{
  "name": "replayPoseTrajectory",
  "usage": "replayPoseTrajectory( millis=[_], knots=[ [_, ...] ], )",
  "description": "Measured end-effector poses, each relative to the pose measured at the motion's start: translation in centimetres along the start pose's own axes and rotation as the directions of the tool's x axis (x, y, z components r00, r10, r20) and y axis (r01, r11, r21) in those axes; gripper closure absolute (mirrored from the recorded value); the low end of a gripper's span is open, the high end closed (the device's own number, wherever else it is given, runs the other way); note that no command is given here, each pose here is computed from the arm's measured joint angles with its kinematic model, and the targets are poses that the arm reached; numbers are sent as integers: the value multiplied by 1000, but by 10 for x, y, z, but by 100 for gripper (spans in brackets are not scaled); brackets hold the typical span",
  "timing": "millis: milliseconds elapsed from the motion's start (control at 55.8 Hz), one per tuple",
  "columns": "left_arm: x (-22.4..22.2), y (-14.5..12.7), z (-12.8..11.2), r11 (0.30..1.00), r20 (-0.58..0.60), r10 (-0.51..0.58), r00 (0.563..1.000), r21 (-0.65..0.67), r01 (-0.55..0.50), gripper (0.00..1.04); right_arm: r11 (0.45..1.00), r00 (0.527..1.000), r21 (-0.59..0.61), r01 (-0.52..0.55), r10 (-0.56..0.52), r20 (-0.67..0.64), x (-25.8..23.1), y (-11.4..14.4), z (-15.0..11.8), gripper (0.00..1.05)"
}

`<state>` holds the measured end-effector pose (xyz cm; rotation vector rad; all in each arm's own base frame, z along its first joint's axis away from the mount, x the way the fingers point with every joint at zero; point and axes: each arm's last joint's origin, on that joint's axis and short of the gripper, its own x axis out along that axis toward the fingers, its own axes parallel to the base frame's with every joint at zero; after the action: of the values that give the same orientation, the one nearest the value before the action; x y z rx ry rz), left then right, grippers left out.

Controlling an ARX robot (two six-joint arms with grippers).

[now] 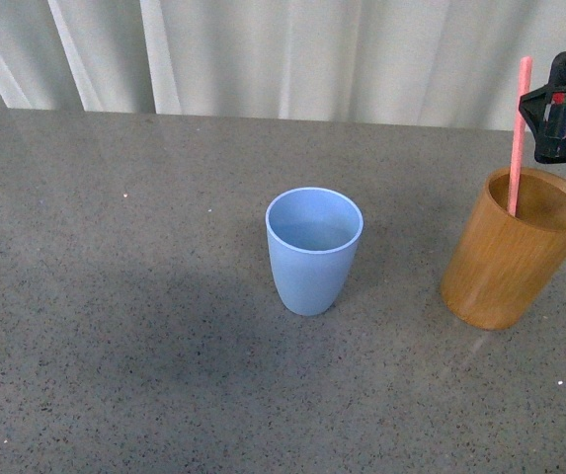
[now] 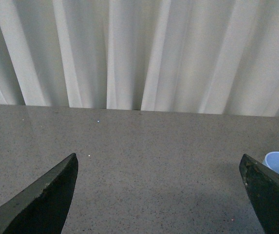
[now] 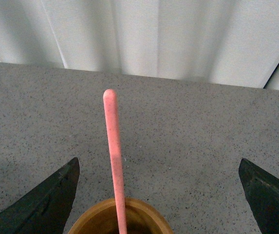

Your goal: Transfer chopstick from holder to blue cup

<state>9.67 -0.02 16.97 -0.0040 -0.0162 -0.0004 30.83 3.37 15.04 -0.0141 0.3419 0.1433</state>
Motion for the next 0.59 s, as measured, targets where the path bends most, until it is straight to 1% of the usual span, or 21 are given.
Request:
replayPoseTrajectory(
  millis=[430, 592],
  knots=[
    [0, 0, 0, 1000, 0, 0, 1000, 0, 0, 7, 1000, 1000, 13, -23, 22, 16, 29, 0, 6, 10],
    [0, 0, 0, 1000, 0, 0, 1000, 0, 0, 7, 999, 999, 23, -43, 43, 18, 36, 5, 7, 10]
  ],
)
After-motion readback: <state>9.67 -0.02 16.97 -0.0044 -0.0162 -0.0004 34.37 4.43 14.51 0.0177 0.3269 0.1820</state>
